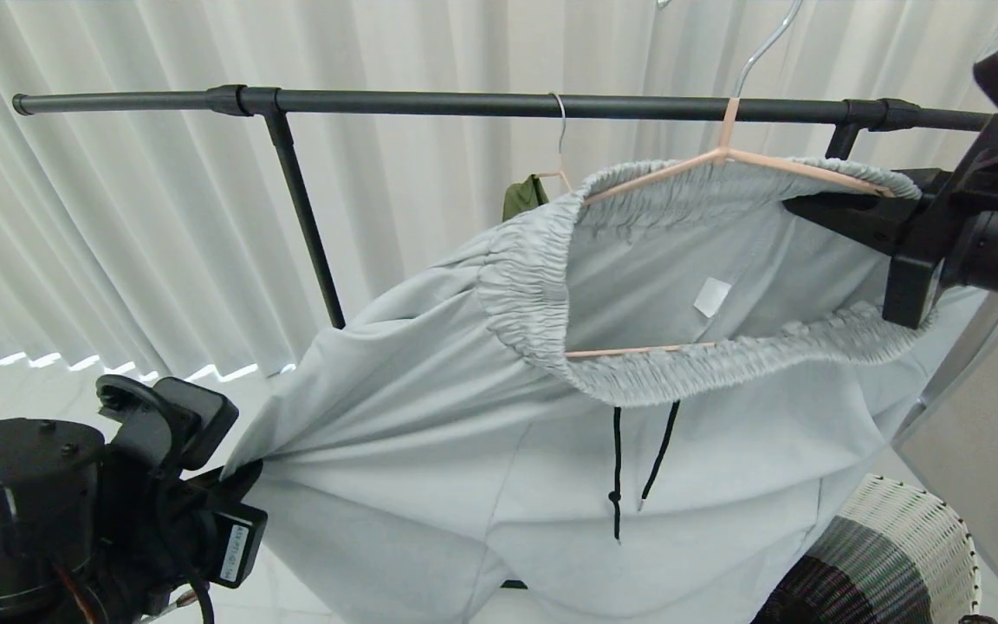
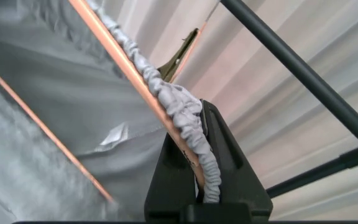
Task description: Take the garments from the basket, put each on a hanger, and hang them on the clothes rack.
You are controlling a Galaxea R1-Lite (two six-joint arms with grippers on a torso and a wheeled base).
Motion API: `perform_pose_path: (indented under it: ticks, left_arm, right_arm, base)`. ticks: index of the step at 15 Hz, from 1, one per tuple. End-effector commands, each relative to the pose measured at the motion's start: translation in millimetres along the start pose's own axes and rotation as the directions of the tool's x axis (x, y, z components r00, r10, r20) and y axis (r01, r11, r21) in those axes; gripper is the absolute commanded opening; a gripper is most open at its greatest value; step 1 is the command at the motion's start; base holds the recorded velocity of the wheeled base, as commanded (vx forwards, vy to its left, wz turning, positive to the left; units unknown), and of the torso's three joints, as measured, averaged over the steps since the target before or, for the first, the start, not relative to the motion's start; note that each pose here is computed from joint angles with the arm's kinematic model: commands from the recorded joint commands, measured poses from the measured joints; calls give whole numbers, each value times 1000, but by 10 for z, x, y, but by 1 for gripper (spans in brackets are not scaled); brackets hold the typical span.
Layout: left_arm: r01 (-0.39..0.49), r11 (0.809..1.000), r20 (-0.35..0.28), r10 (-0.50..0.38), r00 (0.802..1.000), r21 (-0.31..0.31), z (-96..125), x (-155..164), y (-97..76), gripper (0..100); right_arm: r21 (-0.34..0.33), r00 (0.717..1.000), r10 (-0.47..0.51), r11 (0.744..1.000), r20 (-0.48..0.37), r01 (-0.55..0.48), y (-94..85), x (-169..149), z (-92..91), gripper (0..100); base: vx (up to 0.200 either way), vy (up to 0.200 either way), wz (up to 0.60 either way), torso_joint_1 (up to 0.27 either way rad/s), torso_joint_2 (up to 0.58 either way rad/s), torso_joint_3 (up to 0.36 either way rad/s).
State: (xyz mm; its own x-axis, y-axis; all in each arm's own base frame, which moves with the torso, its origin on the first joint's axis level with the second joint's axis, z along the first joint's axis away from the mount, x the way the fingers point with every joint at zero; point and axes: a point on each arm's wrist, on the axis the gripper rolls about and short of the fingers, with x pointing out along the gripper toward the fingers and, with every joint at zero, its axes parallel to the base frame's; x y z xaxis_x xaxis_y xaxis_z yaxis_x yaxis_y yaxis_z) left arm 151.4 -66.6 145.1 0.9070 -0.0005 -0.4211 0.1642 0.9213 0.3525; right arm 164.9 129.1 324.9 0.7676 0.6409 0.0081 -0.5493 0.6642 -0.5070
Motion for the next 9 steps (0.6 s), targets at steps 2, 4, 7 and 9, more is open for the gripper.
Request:
perform_pose_path:
  ticks: [2,4,7,9]
  left_arm:
    - [-12,1000,-34,13,999,14,-86,4,-3,0]
    - [-23,1000,-34,24,999,20,-78,9,-4,0]
    - [-24,999,-21,25,999,44,-62,-11,6,0]
    - [-26,999,-14,26,1000,39,-55,-14,8,100]
  right_arm:
    - [5,1000,-18,1000,5,18,-36,-36,10,0]
    - [6,1000,-19,1000,4,19,-38,-40,7,0]
    - [6,1000,-13,1000,2,13,-28,-25,2,0]
    - [6,1000,-13,1000,2,13,-28,-20,3,0]
  base:
    - [0,0,0,0,0,0]
    - [0,0,0,0,0,0]
    - [0,0,0,0,0,0]
    - [0,0,0,0,0,0]
